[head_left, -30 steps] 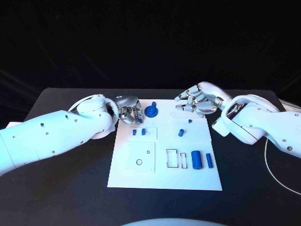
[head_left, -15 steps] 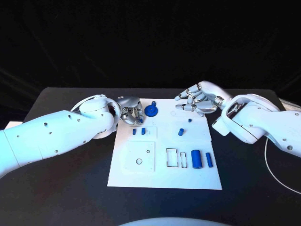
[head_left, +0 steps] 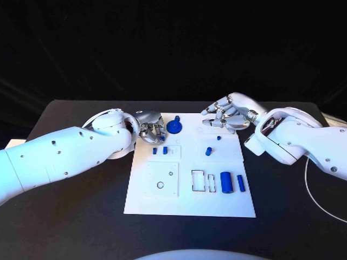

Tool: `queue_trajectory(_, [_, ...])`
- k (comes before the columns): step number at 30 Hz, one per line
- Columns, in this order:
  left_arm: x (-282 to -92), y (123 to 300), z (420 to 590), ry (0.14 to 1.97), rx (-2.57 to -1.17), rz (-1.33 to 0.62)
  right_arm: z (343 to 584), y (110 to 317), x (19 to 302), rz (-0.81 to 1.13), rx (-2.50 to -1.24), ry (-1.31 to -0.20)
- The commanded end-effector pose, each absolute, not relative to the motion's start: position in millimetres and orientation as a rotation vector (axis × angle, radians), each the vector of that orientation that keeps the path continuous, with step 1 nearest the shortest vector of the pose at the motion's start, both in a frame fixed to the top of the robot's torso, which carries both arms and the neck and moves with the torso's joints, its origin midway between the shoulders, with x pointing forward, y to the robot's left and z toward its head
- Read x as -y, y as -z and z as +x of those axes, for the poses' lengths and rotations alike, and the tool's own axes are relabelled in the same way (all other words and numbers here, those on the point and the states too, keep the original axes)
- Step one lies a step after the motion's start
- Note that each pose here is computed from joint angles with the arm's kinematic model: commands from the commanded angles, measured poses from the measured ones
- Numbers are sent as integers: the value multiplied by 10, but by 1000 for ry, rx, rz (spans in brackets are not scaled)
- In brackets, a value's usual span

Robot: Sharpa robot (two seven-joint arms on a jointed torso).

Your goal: Assemble the parts on the task board

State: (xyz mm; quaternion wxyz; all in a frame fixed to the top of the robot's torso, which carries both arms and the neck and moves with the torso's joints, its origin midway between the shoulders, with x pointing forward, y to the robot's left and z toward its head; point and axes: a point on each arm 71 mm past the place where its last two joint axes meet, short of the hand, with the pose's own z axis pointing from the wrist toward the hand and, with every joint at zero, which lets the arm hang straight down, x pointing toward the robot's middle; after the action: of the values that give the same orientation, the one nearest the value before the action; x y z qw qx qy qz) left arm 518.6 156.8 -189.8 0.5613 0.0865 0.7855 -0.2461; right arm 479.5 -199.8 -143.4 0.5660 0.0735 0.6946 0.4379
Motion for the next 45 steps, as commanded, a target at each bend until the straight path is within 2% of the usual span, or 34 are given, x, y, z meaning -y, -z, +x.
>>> queue_trajectory(1, [-1583, 1958, 5177, 558, -1894, 208, 4790, 1439, 1996, 165, -1639, -1035])
queue_trajectory(20, [-1633, 1921, 5155, 575, -1862, 192, 4863, 1476, 2162, 185, -1653, -970])
queue_trajectory(24, [-1685, 1906, 5145, 573, -1859, 185, 4889, 1502, 2239, 143, -1674, -909])
queue_trajectory(28, [-1790, 1870, 5141, 609, -1863, 132, 4904, 1553, 2303, 23, -1729, -796])
queue_trajectory(33, [-1979, 1774, 5169, 813, -1819, -140, 4902, 1595, 2321, -185, -1752, -617])
queue_trajectory(37, [-2166, 1692, 5201, 1106, -1683, -553, 4895, 1620, 2307, -344, -1726, -467])
queue_trajectory(40, [-2260, 1685, 5200, 1261, -1580, -820, 4885, 1659, 2292, -411, -1710, -399])
queue_trajectory(45, [-2328, 1693, 5159, 1420, -1461, -1084, 4870, 1722, 2235, -469, -1689, -349])
